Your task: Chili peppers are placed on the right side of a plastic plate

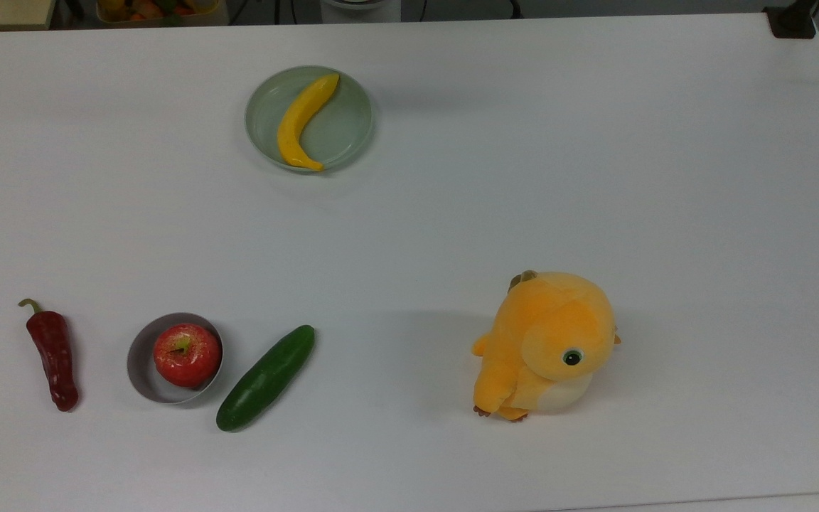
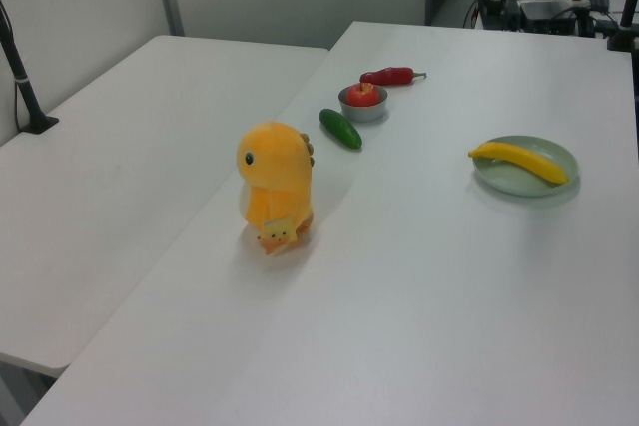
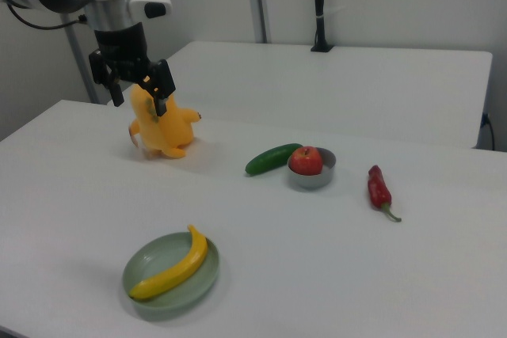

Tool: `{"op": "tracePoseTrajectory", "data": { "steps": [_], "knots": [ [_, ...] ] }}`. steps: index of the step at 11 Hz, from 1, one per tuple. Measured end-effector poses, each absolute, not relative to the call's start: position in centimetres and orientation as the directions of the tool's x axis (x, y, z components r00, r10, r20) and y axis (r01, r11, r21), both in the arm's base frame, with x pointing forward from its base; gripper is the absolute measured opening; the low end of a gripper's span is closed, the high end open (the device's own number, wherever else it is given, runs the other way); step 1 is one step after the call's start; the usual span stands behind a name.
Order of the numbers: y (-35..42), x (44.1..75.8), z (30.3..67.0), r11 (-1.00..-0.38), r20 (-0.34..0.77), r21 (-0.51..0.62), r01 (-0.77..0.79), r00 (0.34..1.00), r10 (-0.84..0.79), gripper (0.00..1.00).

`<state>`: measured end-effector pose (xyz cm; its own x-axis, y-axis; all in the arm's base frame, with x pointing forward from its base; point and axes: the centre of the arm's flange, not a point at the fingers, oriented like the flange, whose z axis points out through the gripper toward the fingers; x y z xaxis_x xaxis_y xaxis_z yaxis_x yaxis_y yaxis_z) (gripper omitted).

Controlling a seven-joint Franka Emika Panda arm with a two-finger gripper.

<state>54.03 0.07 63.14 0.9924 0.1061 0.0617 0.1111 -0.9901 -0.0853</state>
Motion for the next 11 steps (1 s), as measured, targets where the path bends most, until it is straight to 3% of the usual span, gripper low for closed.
{"op": "tracePoseTrajectory", "data": {
  "steps": [7, 11],
  "knots": [
    [0.0, 54.2, 62.8, -0.990, 0.056, -0.086, 0.110, 0.993, 0.106, 1.00],
    [-0.3, 55.9, 59.4, -0.990, -0.005, -0.098, 0.102, 0.995, 0.103, 1.00]
  ]
}}
